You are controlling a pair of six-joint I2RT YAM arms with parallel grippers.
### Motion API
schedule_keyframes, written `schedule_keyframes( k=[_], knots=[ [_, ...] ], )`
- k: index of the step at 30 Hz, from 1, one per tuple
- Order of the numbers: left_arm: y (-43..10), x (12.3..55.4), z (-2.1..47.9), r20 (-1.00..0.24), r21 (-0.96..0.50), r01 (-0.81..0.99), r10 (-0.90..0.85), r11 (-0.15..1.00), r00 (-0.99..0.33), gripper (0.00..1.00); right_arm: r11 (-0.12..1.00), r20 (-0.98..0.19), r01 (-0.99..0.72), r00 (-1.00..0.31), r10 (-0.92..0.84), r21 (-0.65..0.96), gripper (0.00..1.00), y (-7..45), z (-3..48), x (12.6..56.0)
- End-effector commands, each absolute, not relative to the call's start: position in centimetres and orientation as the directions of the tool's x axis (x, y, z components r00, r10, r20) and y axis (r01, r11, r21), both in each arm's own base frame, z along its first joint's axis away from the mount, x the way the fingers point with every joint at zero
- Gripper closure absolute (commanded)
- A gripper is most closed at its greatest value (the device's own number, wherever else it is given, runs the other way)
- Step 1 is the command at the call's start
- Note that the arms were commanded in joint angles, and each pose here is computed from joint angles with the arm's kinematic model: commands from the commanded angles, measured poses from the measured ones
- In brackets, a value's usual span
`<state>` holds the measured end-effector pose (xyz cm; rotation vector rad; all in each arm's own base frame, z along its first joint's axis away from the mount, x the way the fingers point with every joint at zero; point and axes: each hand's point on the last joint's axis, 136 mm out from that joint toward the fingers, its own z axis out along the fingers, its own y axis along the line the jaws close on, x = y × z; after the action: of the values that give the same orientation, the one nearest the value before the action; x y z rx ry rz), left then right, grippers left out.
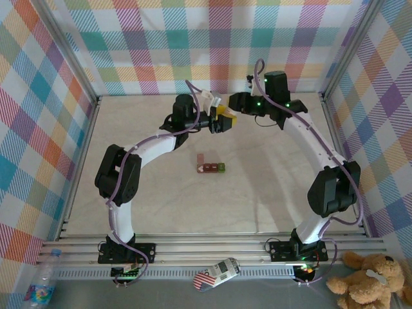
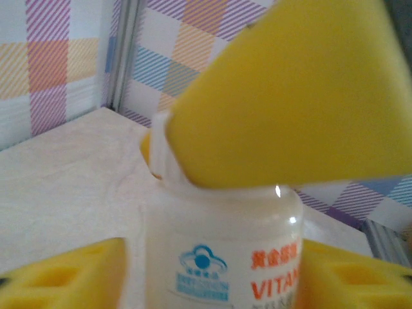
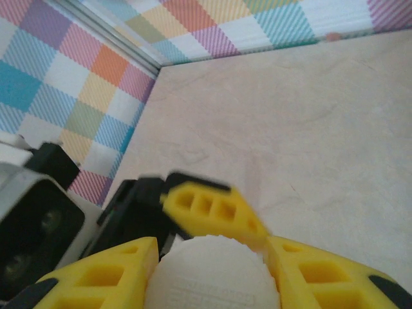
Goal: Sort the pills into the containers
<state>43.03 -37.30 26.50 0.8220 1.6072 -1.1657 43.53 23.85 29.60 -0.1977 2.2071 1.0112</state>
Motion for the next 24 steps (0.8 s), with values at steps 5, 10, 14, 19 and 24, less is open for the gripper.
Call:
schedule_keyframes(
  k=[5,10,14,19,24],
  knots=[
    [-36.3,41.9,26.2,-0.957,-0.263,0.89,0.019,0.372,-0.291,0.0,0.768,-0.688,-0.326,-0.698,0.197,0.551,0.73,21.7,29.6,43.1],
    [-34.9,40.0,26.1,-0.959,-0.246,0.886,0.035,0.393,-0.281,0.0,0.819,-0.701,-0.277,-0.685,0.199,0.502,0.73,20.2,27.7,43.3],
    [-33.2,38.8,26.0,-0.962,-0.221,0.863,0.046,0.454,-0.27,0.0,0.87,-0.729,-0.241,-0.662,0.177,0.43,0.73,18.7,25.5,43.4],
    [-31.0,38.3,26.4,-0.965,-0.185,0.816,0.055,0.547,-0.256,0.0,0.925,-0.798,-0.227,-0.59,0.118,0.305,0.73,16.7,23.4,43.6],
    [-28.9,38.7,27.3,-0.969,-0.147,0.744,0.056,0.652,-0.24,0.0,0.958,-0.835,-0.196,-0.547,0.068,0.207,0.73,15.0,20.6,43.6]
  ],
)
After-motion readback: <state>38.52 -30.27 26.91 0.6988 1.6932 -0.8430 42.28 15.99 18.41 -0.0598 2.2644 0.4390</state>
